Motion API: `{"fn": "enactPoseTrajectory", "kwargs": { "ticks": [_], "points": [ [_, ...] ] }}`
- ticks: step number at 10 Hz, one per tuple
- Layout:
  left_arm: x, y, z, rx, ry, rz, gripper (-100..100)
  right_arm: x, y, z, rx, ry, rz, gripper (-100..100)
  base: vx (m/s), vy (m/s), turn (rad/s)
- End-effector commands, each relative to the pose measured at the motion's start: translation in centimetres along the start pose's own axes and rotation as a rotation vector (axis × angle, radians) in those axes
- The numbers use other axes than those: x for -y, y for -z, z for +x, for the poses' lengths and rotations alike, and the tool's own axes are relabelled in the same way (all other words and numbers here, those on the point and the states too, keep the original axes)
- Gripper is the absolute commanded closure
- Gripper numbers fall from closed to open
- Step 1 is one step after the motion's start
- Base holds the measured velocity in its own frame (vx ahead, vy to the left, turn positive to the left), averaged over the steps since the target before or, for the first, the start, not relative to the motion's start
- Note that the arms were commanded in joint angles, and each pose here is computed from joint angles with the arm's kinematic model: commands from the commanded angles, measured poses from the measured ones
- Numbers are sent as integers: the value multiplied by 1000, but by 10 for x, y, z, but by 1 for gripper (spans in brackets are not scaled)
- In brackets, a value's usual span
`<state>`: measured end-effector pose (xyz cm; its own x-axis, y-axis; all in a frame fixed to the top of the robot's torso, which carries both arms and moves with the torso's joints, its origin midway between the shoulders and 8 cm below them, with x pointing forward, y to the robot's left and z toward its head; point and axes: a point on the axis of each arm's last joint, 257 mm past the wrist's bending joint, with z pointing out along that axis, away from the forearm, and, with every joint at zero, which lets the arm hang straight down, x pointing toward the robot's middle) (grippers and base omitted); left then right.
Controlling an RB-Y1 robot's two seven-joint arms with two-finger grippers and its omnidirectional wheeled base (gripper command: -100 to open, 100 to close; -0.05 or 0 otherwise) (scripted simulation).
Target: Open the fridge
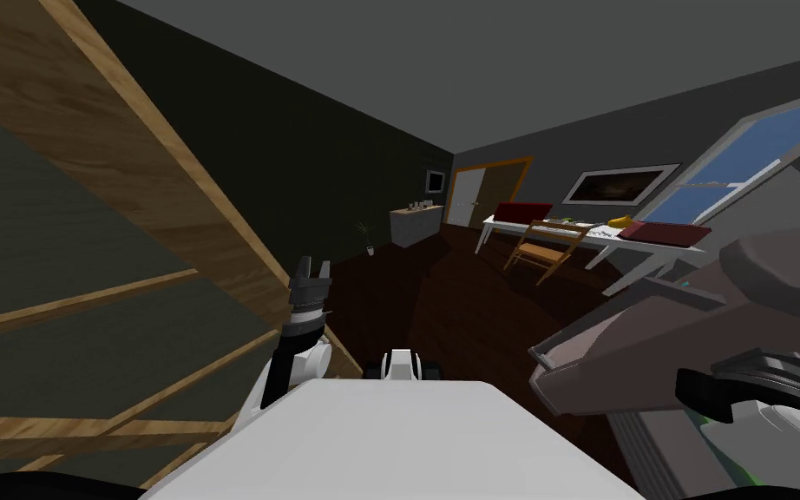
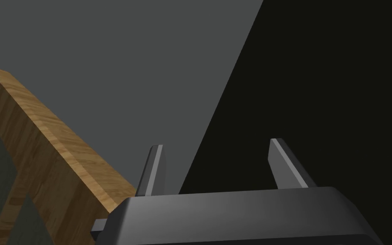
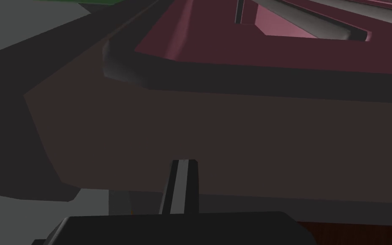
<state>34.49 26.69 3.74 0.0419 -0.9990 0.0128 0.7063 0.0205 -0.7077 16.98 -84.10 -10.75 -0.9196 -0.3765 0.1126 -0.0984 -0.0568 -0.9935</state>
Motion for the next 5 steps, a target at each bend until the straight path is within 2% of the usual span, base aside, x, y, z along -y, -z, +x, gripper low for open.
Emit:
{"fn": "enactPoseTrajectory", "kwargs": {
  "ticks": [1, 2, 5],
  "points": [
    [0, 0, 0, 0, 0, 0, 0, 10, -3, 10, -33, -2, 19, 100, 13, -16, 21],
    [0, 0, 0, 0, 0, 0, 0, -1, -1, 9, -28, -31, 4, -100, 44, -15, -73],
    [0, 0, 0, 0, -1, 0, 0, -20, 4, 5, -9, -78, -25, -100, 55, -44, -76]
  ]
}}
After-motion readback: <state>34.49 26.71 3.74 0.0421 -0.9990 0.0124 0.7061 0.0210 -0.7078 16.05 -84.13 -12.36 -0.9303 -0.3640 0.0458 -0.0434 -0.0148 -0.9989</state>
